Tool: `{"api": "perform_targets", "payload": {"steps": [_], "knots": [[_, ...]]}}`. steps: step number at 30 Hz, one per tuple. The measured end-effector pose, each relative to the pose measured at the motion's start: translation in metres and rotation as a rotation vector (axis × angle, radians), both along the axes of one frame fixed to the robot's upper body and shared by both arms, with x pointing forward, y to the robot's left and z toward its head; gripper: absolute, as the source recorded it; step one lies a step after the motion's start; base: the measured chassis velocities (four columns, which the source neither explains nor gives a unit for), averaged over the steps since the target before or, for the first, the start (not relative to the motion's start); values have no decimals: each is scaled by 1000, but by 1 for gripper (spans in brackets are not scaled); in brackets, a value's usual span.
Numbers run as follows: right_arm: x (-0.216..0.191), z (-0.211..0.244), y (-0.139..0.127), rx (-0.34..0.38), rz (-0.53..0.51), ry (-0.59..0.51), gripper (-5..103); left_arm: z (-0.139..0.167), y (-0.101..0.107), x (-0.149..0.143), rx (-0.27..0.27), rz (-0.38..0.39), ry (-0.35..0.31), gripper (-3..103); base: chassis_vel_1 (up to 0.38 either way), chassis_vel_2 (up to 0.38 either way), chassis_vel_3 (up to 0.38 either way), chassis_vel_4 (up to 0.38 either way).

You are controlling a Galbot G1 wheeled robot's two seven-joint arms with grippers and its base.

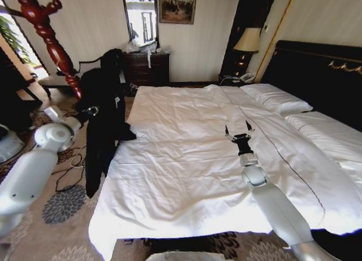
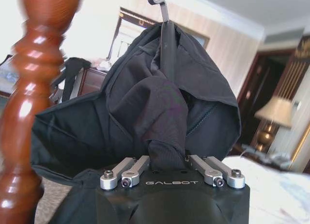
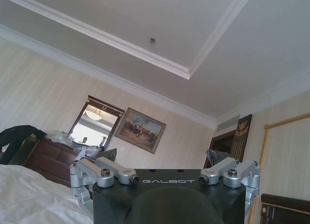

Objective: Pick up the clothes from the bed and hang them on the clothes hanger.

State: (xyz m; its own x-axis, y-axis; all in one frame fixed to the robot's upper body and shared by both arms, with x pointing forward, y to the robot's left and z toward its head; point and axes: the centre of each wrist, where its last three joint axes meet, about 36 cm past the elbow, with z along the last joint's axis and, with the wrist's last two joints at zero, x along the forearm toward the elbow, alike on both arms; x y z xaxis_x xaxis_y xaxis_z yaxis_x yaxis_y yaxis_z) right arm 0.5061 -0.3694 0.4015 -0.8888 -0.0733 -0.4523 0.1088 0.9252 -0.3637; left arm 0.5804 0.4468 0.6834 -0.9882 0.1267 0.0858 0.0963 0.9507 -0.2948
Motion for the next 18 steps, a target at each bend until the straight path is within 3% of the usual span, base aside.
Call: {"api": "perform_targets", "payload": {"steps": [4,8,15,18], "knots": [[-1,-4,2,7,-1,2,100,32,-8,6,68,21,73,20,0,0,0,0],[-2,-5,0,7,-7,3,100,65,-6,8,90,58,98,20,0,0,0,0],[-3,-5,-4,2,-11,2,100,131,-1,10,124,98,71,20,0,0,0,0],[-4,-5,-4,2,-11,1,100,142,-1,11,132,99,66,20,0,0,0,0]]}}
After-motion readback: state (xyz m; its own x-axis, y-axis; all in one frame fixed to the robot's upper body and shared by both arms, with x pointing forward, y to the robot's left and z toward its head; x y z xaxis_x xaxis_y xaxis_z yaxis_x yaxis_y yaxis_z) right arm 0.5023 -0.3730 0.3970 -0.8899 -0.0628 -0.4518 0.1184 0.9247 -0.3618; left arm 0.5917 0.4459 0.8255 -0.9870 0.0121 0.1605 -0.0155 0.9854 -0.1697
